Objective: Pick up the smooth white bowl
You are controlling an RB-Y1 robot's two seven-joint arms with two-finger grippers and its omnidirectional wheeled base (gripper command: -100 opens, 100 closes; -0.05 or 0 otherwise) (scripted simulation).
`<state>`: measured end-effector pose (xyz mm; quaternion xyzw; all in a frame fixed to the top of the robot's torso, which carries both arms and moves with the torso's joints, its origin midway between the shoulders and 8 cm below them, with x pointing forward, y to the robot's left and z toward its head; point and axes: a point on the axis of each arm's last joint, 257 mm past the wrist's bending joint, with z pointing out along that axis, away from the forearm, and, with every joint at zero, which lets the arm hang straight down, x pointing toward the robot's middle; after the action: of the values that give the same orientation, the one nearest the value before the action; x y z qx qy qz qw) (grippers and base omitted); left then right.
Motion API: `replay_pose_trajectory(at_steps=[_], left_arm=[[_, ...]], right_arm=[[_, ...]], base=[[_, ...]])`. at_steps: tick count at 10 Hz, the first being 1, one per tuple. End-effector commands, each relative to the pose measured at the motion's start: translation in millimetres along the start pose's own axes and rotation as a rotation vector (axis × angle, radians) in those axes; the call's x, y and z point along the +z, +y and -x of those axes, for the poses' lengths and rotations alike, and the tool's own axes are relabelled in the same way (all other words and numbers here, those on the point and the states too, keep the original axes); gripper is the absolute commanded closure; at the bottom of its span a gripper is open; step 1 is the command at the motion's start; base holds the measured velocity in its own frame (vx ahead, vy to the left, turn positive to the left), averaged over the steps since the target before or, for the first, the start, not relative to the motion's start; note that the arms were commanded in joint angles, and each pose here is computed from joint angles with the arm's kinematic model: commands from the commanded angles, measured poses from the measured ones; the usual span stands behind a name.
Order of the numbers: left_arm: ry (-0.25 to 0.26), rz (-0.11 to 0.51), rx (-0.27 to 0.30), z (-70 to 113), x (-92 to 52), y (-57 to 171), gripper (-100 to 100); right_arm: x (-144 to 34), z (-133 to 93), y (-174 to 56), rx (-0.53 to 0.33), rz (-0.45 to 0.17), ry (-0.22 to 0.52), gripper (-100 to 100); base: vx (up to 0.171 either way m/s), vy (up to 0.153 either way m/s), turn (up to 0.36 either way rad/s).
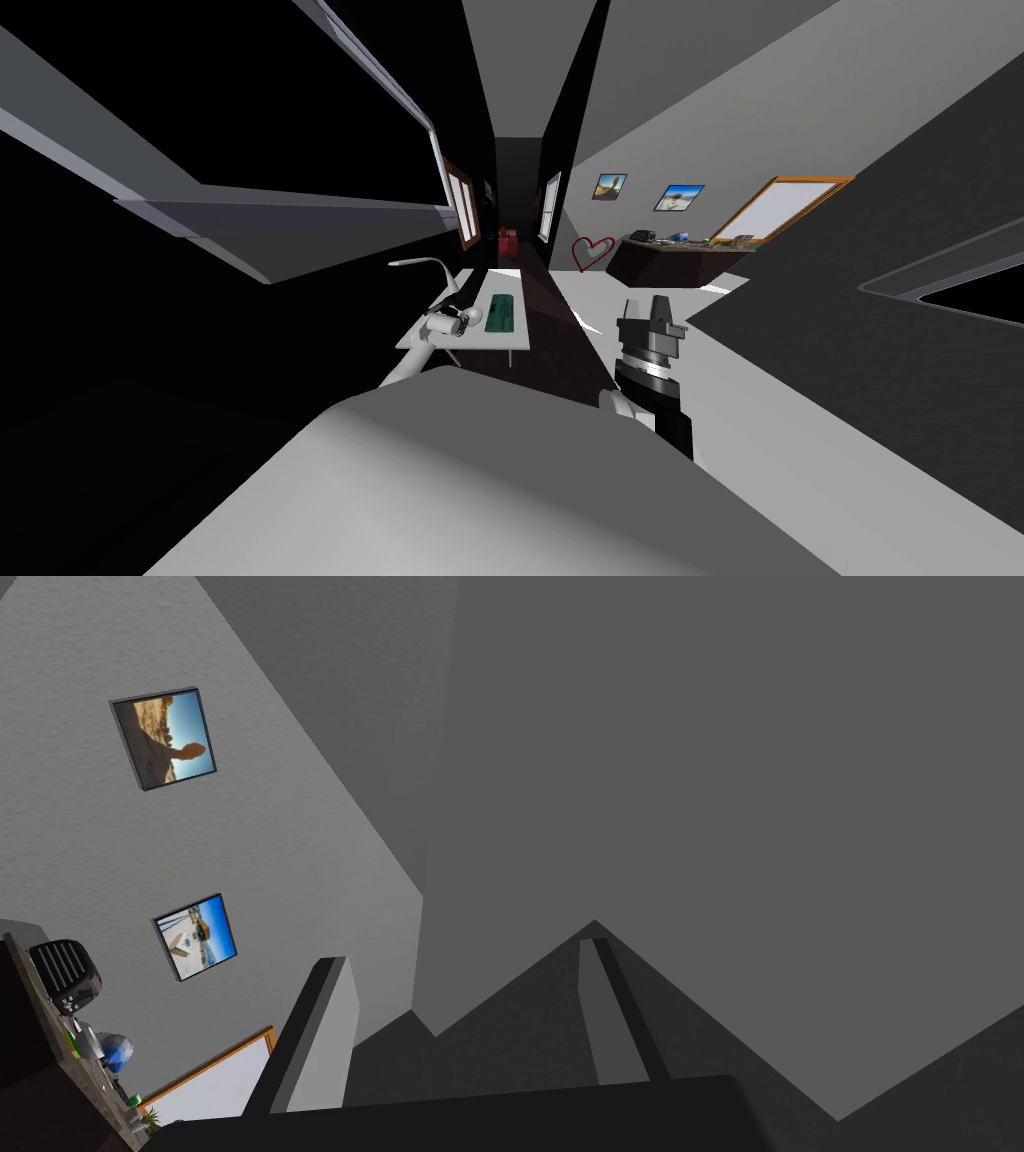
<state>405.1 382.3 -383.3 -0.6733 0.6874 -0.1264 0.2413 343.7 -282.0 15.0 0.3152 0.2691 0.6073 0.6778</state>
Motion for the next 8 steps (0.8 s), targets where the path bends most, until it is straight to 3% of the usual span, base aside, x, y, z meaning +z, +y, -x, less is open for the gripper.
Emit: replay_pose_trajectory(at_steps=[1, 2, 3, 4, 7, 8], left_arm=[[0.000, 0.000, 0.000, 0.0, 0.0, 0, 100], [0.000, 0.001, 0.000, 0.0, 0.1, 0, 100], [0.000, 0.002, 0.000, 0.0, 0.2, 1, 0], [0.001, -0.001, 0.004, -0.5, -7.2, -3, 100], [0.002, -0.001, 0.006, -0.1, -12.9, -5, 100], [0.002, 0.000, 0.006, 0.0, -13.4, -4, 0]], right_arm=[[0.0, 0, 0, 0.000, 0.000, 0.000, 0], [0.0, 0, 0, 0.000, 0.000, 0.000, 0], [0.0, 0, 0, 0.000, 0.000, 0.000, 0], [0.0, 0, 0, 0.000, 0.000, 0.000, 0], [0.0, 0, 0, 0.000, 0.000, 0.000, 0], [0.0, 0, 0, 0.000, 0.000, 0.000, 0]], base=[[0.000, 0.000, 0.000], [0.000, 0.000, 0.000], [0.000, 0.000, 0.000], [-0.010, -0.009, 0.022], [-0.018, -0.011, 0.017], [0.000, 0.000, 0.000]])
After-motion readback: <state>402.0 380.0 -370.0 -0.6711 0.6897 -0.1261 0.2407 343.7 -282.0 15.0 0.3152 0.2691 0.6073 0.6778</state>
